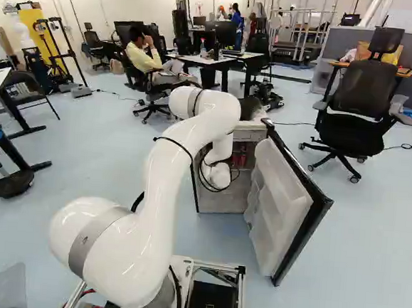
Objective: Grab a drink from the fridge
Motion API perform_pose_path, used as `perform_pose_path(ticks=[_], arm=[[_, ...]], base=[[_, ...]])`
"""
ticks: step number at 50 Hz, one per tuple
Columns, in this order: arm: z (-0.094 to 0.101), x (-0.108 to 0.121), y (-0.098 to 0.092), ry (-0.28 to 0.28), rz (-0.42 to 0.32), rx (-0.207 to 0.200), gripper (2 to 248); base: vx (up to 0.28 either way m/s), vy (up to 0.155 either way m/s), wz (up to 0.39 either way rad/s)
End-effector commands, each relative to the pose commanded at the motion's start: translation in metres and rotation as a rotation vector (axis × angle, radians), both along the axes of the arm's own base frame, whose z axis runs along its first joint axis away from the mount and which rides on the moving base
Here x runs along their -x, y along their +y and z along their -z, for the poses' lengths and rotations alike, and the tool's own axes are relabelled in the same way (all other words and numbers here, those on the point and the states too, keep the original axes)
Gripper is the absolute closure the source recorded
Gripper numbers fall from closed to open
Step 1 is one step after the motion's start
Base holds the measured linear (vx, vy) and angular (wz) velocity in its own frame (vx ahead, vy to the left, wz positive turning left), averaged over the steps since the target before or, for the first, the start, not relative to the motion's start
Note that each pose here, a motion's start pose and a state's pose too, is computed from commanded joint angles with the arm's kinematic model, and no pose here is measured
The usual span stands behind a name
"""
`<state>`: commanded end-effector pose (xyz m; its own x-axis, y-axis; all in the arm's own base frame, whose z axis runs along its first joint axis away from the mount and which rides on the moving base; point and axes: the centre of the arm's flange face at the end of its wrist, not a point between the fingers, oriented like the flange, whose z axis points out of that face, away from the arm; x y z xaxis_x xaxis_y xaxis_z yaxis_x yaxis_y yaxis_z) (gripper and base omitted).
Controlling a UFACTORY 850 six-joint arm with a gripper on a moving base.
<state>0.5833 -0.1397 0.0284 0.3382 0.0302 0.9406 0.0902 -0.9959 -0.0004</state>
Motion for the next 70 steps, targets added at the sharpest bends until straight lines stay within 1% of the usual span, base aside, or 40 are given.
perform_pose_path(ticks=[58,70], arm=[[-0.023,0.079,0.004,0.118,0.035,-0.037,151],[-0.038,0.095,0.005,0.133,0.044,-0.042,151]], base=[[0.000,0.000,0.000],[0.000,0.000,0.000]])
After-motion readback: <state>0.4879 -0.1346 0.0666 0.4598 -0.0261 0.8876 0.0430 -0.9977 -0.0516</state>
